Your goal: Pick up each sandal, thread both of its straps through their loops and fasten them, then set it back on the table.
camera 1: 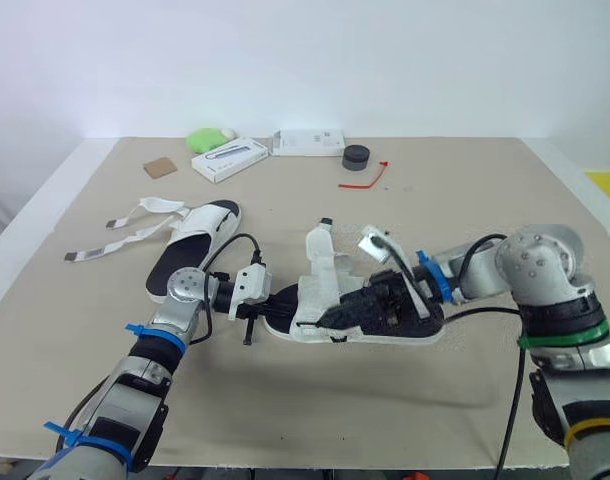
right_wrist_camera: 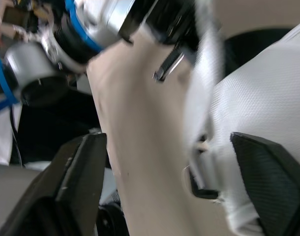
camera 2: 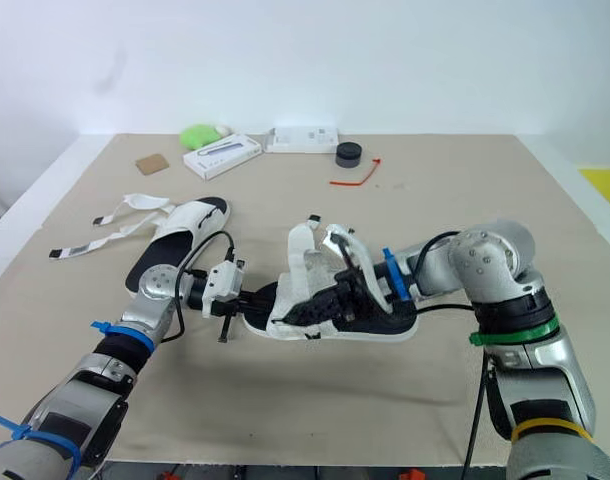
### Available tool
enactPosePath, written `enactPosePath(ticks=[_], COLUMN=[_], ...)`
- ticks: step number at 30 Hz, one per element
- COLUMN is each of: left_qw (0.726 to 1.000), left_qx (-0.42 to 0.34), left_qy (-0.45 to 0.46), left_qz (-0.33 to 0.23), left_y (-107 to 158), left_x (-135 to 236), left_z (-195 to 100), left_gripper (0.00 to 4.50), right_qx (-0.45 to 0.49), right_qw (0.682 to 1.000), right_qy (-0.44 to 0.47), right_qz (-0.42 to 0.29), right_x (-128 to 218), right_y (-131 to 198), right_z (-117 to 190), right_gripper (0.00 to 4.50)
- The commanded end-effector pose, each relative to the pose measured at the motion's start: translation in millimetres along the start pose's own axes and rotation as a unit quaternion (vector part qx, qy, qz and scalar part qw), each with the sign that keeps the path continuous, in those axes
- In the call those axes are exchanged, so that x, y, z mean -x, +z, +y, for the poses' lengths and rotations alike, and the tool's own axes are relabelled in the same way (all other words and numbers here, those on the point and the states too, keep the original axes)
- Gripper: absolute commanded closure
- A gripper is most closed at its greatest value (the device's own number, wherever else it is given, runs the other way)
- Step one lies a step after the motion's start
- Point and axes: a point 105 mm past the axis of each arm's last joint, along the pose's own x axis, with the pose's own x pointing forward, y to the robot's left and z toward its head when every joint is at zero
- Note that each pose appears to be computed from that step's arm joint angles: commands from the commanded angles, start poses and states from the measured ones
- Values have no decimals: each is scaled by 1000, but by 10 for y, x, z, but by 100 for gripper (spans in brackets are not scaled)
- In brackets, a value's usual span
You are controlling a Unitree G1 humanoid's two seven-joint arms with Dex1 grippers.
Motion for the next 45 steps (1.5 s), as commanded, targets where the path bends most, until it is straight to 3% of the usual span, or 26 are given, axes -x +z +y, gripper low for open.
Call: enactPosePath(ticks=[1, 6, 7, 10, 12, 13, 14, 16, 22, 31, 36, 37, 38, 41, 45], left_qw=[988, 988, 988, 988, 988, 988, 988, 988, 988, 987, 988, 988, 987, 987, 987], left_qx=[118, 119, 120, 120, 121, 121, 121, 121, 121, 122, 122, 122, 122, 122, 122], left_qy=[-42, -40, -39, -37, -36, -36, -36, -36, -36, -37, -37, -37, -38, -38, -39], left_qz=[95, 94, 94, 95, 95, 95, 94, 94, 93, 93, 92, 93, 93, 94, 93], left_y=[-637, -638, -640, -647, -648, -649, -649, -650, -649, -655, -651, -651, -652, -653, -654], left_x=[-6, -7, -5, 2, 3, 3, 3, 4, 1, -1, -6, -6, -4, -5, -11], left_z=[-435, -433, -433, -435, -438, -439, -441, -443, -453, -464, -462, -461, -462, -459, -464], left_gripper=[450, 450, 450, 450, 450, 450, 450, 450, 450, 450, 450, 450, 450, 450, 450], right_qx=[9, 8, 6, -1, 2, 4, 6, 11, 29, 121, 123, 126, 124, 90, 66], right_qw=[1000, 1000, 1000, 1000, 1000, 1000, 1000, 999, 996, 983, 986, 987, 987, 993, 997], right_qy=[4, 18, 16, 1, -9, -14, -19, -36, -76, -54, -81, -74, -75, -51, -25], right_qz=[-21, -10, -9, -11, -9, -7, -4, 5, 41, 126, 72, 72, 75, 57, 17], right_x=[54, 0, -15, -54, -74, -84, -92, -113, -155, -222, -218, -198, -177, -35, 122], right_y=[135, 96, 83, 72, 64, 61, 54, 25, -123, -492, -331, -317, -306, -196, -29], right_z=[46, 77, 65, 5, -14, -22, -29, -63, -152, -1, -162, -130, -126, -73, 6], right_gripper=[41, 41, 64, 166, 267, 296, 372, 443, 443, 443, 443, 378, 357, 227, 227])
